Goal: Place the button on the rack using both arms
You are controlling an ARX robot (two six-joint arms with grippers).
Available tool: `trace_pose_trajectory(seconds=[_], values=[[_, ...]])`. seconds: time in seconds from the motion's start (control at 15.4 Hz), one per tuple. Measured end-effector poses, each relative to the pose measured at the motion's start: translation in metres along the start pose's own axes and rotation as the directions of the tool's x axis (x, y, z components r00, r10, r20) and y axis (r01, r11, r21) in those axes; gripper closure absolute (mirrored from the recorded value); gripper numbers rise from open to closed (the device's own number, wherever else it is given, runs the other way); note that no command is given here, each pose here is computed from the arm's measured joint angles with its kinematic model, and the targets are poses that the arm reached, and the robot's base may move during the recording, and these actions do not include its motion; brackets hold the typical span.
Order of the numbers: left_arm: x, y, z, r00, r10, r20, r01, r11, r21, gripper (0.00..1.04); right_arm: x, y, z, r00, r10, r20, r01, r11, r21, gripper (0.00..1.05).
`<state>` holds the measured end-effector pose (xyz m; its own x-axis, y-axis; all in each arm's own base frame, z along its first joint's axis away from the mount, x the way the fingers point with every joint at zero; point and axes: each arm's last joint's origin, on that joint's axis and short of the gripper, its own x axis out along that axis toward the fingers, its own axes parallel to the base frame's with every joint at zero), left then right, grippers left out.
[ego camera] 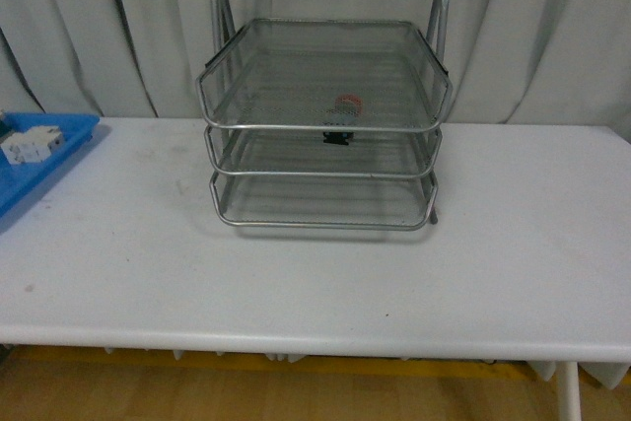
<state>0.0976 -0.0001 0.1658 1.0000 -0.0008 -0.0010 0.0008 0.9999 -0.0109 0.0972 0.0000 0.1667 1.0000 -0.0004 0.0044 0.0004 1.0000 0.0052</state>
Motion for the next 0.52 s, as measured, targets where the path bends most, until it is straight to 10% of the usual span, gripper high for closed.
trace_pose_trajectory(seconds=[0.52], values=[[0.0000, 0.0000, 0.0000, 1.000, 0.000, 0.000, 0.000, 1.000, 0.000, 0.07, 0.0000, 0.0000, 0.0000, 1.000, 0.000, 0.000, 0.000, 1.000, 0.000, 0.06]])
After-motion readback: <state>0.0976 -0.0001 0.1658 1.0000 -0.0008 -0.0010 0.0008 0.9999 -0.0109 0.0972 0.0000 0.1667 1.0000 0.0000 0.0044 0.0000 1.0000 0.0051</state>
